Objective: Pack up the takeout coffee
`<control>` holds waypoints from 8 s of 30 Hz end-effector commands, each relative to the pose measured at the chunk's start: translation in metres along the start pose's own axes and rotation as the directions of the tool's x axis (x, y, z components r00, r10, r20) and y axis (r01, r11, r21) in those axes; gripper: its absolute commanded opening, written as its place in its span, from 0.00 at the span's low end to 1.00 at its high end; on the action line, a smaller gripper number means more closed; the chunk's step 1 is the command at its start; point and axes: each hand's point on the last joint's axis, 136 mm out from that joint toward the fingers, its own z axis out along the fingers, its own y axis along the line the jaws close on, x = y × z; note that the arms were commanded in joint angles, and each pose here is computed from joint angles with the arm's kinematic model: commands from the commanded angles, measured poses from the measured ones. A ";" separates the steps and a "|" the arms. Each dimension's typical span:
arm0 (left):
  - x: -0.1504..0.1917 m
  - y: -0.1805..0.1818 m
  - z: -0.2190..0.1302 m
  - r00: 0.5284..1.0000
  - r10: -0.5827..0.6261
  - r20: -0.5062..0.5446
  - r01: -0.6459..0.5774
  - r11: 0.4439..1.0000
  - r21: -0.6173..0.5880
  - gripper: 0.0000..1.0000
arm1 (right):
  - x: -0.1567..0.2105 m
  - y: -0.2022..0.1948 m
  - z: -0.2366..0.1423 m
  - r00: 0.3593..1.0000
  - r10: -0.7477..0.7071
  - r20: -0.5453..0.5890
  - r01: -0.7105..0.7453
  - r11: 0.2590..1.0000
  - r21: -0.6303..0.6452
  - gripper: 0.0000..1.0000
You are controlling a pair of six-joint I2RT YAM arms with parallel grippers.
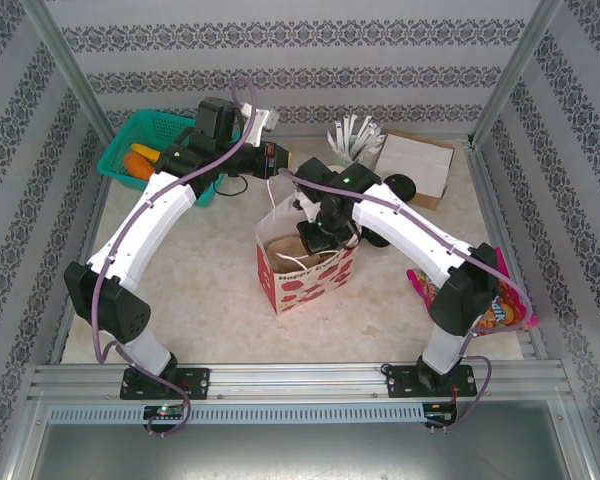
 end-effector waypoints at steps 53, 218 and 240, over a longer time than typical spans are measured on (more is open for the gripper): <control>0.137 -0.080 -0.079 0.618 0.786 0.019 -0.783 0.613 0.107 0.60 | -0.021 -0.002 0.002 0.995 0.069 0.071 -0.070 0.997 0.016 0.00; 0.016 0.052 -0.019 0.995 -0.066 0.077 0.080 0.979 -0.190 0.00 | -0.030 -0.005 0.075 0.997 0.071 0.038 -0.072 0.996 0.048 0.71; 0.020 0.049 -0.021 0.998 -0.032 0.052 0.041 0.982 -0.185 0.00 | -0.006 -0.015 0.086 0.997 0.045 -0.063 -0.039 0.996 0.083 0.00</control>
